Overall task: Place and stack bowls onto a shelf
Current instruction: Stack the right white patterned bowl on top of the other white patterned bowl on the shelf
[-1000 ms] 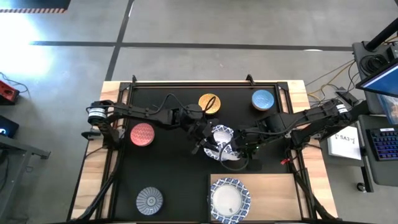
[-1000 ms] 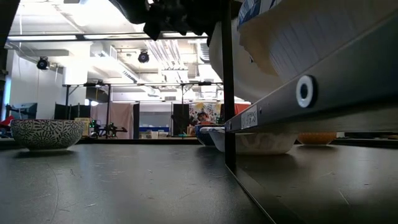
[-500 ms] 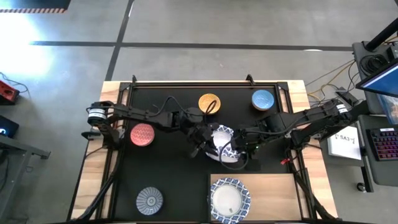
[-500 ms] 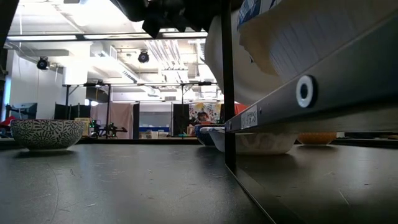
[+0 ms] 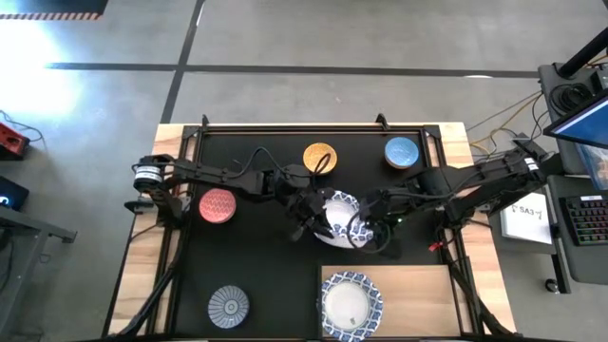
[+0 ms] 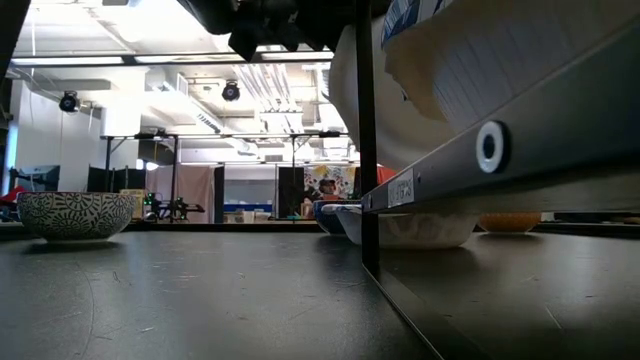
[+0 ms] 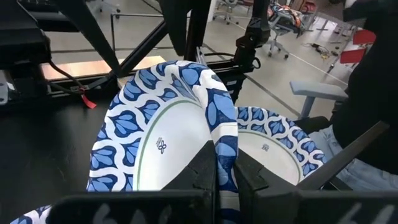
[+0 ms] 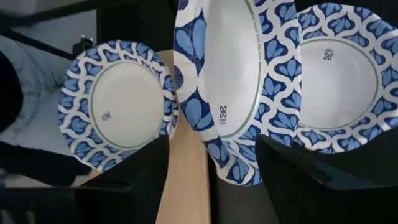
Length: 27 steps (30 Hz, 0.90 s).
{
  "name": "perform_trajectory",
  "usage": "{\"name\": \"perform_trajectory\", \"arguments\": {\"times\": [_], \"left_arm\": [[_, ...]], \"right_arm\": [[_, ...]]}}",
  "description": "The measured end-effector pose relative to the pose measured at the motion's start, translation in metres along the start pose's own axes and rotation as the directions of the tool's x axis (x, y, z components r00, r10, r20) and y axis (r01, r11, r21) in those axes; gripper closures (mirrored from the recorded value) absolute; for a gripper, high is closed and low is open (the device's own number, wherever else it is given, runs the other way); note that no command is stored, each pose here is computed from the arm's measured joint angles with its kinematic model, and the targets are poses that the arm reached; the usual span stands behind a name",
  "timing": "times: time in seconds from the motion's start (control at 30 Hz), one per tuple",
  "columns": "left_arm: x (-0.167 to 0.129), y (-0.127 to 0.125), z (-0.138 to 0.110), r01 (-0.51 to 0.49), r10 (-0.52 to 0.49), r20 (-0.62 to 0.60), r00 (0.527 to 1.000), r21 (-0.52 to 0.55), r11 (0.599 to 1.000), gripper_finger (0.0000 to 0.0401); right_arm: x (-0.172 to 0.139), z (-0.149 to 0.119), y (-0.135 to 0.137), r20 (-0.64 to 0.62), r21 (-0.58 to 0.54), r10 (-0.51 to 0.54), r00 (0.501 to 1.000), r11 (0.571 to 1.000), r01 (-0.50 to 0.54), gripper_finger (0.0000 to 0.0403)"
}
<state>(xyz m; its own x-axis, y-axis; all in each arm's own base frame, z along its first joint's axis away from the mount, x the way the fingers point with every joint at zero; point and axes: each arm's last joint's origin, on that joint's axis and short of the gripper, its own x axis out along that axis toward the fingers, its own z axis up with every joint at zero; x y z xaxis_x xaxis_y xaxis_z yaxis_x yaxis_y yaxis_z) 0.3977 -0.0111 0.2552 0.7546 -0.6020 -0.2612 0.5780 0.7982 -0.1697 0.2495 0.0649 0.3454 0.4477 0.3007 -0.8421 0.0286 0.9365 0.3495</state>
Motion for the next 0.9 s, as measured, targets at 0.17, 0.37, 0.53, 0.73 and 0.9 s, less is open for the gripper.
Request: {"name": "perform_trajectory", "arguments": {"times": [0.17, 0.37, 0.53, 0.73, 0.9], "left_arm": [[0.007, -0.011, 0.003, 0.029, -0.03, 0.018, 0.999, 0.034, 0.999, 0.0401], [0.019, -0.029, 0.004, 0.079, -0.082, 0.016, 0.997, 0.135, 0.988, 0.0401], [0.028, -0.043, 0.003, 0.054, -0.057, 0.009, 0.998, 0.232, 0.971, 0.0401], [0.035, -0.052, 0.006, 0.058, -0.076, 0.042, 0.996, 0.328, 0.943, 0.0401], [0.04, -0.06, 0.008, 0.074, -0.109, 0.073, 0.991, 0.372, 0.925, 0.0401]], "right_arm": [[-0.001, -0.001, 0.003, 0.01, 0.044, 0.005, 1.0, 0.999, -0.005, 0.0174], [-0.003, -0.004, 0.011, 0.019, 0.032, 0.026, 0.999, 0.999, -0.027, 0.0179], [-0.009, -0.006, 0.011, 0.046, 0.034, 0.012, 0.999, 0.999, -0.014, 0.0179], [-0.01, -0.006, 0.009, 0.068, 0.047, -0.035, 0.997, 0.998, 0.032, 0.0179], [-0.012, -0.007, 0.009, 0.071, 0.079, -0.034, 0.997, 0.996, 0.028, 0.0181]]}}
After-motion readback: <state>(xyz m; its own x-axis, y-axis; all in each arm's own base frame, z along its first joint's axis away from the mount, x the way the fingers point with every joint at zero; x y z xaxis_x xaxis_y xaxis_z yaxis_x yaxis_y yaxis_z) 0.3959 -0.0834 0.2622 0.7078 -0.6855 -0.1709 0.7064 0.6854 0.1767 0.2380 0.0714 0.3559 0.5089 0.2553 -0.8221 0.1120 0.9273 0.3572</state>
